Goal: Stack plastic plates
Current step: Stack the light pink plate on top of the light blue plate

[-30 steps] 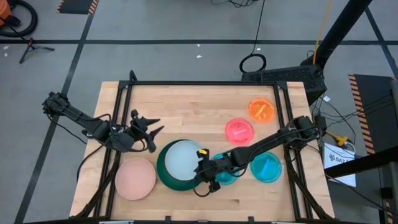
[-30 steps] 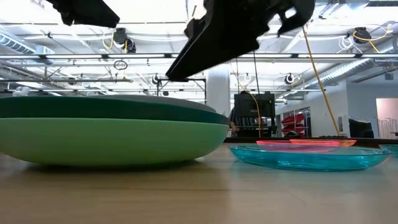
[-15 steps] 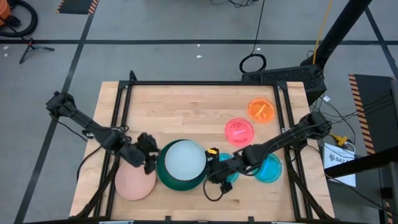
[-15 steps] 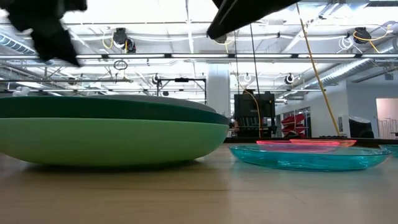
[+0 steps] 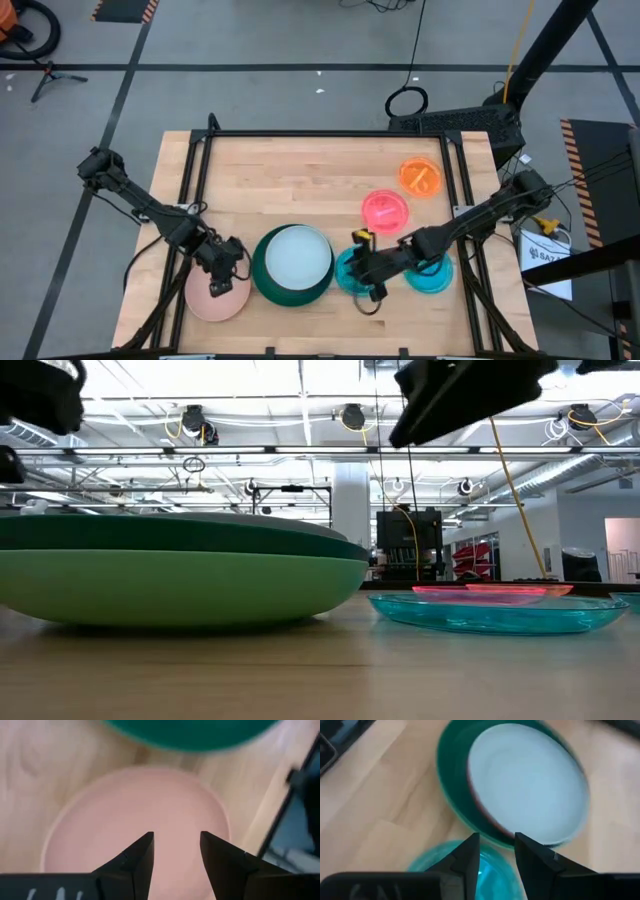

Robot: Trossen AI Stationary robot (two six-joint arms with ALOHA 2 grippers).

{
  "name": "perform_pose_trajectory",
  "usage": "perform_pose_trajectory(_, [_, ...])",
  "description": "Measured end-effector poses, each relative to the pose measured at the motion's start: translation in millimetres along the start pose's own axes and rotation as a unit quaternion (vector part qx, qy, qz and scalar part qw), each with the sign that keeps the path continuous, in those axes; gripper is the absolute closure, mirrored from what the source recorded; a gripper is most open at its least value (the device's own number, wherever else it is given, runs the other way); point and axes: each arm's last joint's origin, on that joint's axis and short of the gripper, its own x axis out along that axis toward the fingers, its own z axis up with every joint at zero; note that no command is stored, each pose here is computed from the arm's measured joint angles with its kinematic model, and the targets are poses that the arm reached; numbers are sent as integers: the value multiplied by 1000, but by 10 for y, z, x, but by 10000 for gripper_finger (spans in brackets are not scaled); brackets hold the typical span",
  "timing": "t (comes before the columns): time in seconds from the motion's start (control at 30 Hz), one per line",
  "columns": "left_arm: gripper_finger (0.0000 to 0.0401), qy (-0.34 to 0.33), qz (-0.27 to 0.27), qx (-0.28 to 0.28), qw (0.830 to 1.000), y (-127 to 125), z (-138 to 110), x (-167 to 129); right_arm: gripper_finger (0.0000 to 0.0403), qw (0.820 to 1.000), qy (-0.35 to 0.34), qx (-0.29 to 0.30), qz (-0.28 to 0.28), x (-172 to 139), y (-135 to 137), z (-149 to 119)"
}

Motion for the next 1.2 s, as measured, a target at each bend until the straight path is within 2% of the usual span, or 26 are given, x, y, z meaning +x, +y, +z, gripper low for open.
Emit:
perform_pose_trajectory(0.1, [236,48,13,11,999,50,-51,-1,289,998,-60,-14,-23,-98,-63,-73])
perform_pose_trajectory(0.2, [236,62,26,28,997,78,-70,2,289,992,-112,-24,-44,-175,-170,-120])
perform_pose_trajectory(0.3, [236,38,38,62,997,83,-52,3,289,989,-133,-25,-64,-265,-298,-145])
perform_pose_trajectory(0.53, [236,-47,116,144,982,148,29,-12,289,983,-151,-22,-102,-440,-555,-173])
perform_pose_trajectory(0.67, [236,-49,139,161,976,188,78,-4,289,979,-160,-24,-121,-523,-664,-167])
perform_pose_trajectory(0.77, [236,-27,166,167,972,232,92,34,289,977,-166,-19,-131,-571,-723,-166])
perform_pose_trajectory(1.0, [236,9,198,184,963,239,142,199,289,980,-180,-13,-87,-596,-735,-169])
perform_pose_trajectory(1.2, [236,32,217,195,956,243,170,323,289,980,-175,-8,-89,-591,-758,-181])
